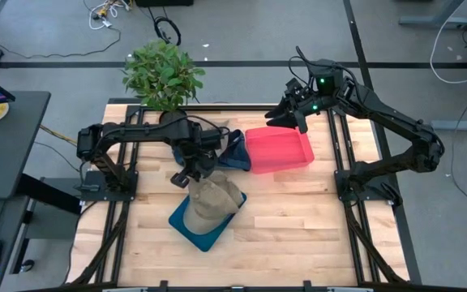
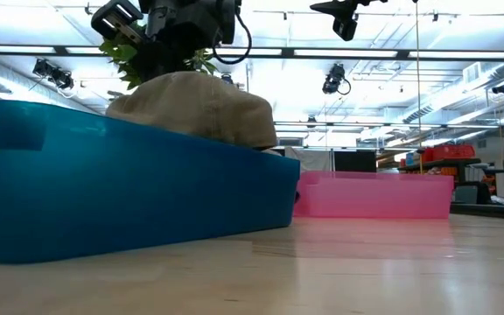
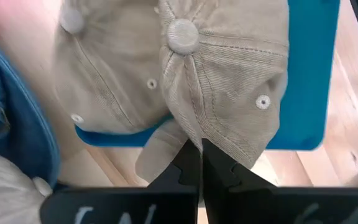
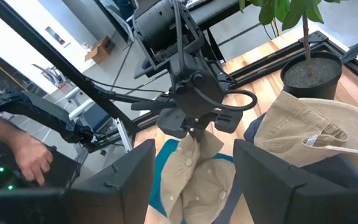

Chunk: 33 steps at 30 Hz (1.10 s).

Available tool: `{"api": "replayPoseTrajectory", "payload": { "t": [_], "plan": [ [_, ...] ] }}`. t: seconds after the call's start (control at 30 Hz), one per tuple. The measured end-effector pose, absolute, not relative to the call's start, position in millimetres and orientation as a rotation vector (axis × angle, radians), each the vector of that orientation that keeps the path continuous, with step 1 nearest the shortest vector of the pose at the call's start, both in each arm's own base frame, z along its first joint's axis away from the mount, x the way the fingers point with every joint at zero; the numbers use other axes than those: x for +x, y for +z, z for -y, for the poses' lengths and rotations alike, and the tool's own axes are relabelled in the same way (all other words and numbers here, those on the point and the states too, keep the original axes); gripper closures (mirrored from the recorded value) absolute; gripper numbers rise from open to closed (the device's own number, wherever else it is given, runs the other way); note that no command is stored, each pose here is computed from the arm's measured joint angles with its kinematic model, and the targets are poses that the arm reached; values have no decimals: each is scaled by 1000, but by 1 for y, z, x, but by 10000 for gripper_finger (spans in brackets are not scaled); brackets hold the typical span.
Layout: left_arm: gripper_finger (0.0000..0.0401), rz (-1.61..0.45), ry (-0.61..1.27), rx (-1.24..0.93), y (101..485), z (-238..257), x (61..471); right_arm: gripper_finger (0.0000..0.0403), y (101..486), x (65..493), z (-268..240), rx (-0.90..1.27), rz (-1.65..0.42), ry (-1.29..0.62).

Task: Pick & Place hat
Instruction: Put the left brown cap into the blue bin

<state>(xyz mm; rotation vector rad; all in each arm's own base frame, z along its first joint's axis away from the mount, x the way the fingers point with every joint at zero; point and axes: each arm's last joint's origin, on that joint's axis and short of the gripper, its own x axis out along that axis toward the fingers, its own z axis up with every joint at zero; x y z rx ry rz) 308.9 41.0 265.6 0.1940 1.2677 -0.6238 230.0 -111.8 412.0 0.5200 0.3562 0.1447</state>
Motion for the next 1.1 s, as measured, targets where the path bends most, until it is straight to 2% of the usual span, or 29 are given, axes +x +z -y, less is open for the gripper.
{"api": "replayPoseTrajectory", "payload": {
  "t": [0.43,0.67,1.1],
  "plan": [
    [399,-1151,-653,304,267,-39,319,184,412,230,112,521,-357,145],
    [399,-1033,-770,424,268,-38,323,184,412,230,112,525,-357,144],
    [389,-1006,-711,402,266,-50,329,180,412,230,112,552,-362,140]
  ]
}}
